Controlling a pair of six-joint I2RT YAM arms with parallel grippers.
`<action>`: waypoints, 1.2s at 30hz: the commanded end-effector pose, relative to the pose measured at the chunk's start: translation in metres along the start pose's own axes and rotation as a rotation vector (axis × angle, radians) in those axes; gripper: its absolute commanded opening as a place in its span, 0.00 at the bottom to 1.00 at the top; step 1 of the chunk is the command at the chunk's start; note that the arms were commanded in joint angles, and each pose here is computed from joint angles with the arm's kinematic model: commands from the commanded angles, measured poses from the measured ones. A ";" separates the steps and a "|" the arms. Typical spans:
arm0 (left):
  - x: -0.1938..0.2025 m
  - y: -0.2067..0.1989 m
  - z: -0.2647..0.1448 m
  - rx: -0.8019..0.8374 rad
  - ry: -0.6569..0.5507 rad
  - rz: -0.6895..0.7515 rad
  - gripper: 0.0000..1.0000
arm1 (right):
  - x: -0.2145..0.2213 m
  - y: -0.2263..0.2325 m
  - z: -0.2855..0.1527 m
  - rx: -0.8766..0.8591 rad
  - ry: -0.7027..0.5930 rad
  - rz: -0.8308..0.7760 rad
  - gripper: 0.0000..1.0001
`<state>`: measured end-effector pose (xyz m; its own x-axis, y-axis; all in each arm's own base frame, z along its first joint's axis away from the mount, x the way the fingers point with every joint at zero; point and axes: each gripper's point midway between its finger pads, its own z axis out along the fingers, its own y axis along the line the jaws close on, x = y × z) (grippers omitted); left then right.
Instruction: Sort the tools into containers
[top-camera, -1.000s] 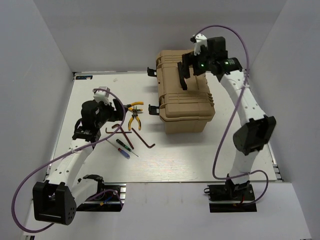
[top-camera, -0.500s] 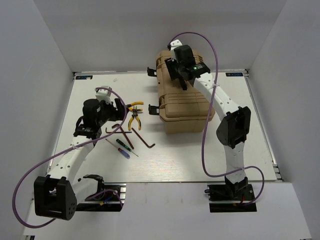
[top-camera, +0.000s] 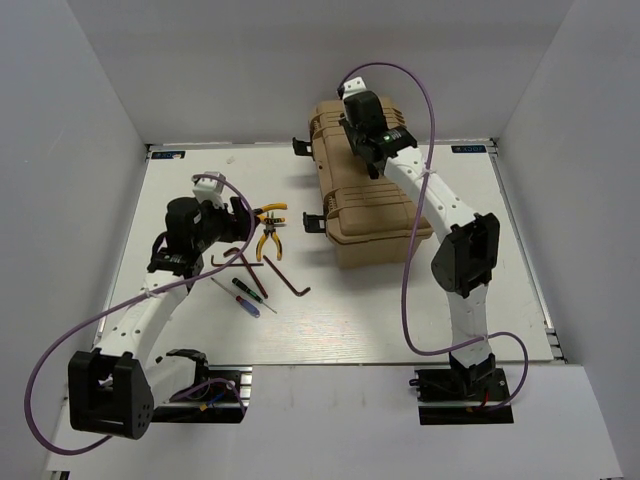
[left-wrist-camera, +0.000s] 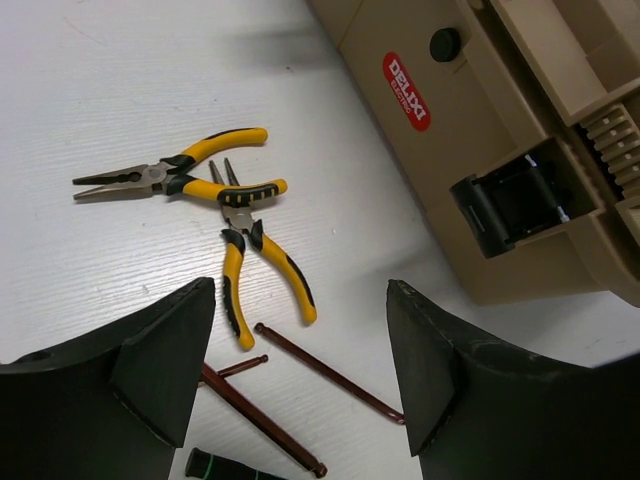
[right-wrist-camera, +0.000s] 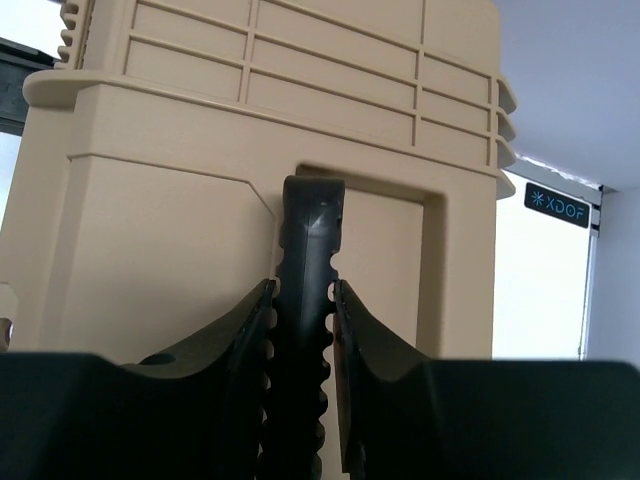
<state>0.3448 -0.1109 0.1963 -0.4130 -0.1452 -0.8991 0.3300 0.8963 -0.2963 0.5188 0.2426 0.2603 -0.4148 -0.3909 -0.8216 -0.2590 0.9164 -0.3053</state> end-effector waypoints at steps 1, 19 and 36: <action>-0.014 -0.014 0.006 0.076 -0.023 0.002 0.79 | -0.078 -0.015 -0.064 -0.068 -0.212 0.088 0.00; -0.071 -0.091 0.086 0.359 -0.007 -0.154 0.73 | -0.150 -0.100 -0.150 -0.020 -0.459 0.296 0.00; 0.003 -0.139 0.167 0.124 0.259 -0.061 0.70 | -0.135 -0.158 -0.150 -0.009 -0.442 0.476 0.00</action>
<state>0.4377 -0.3139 0.1767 -0.6479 -0.1093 -0.7538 0.4401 0.7541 -0.4876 0.5068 0.1757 0.3237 -0.4903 -0.0701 -0.8687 -0.1950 0.9803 0.0309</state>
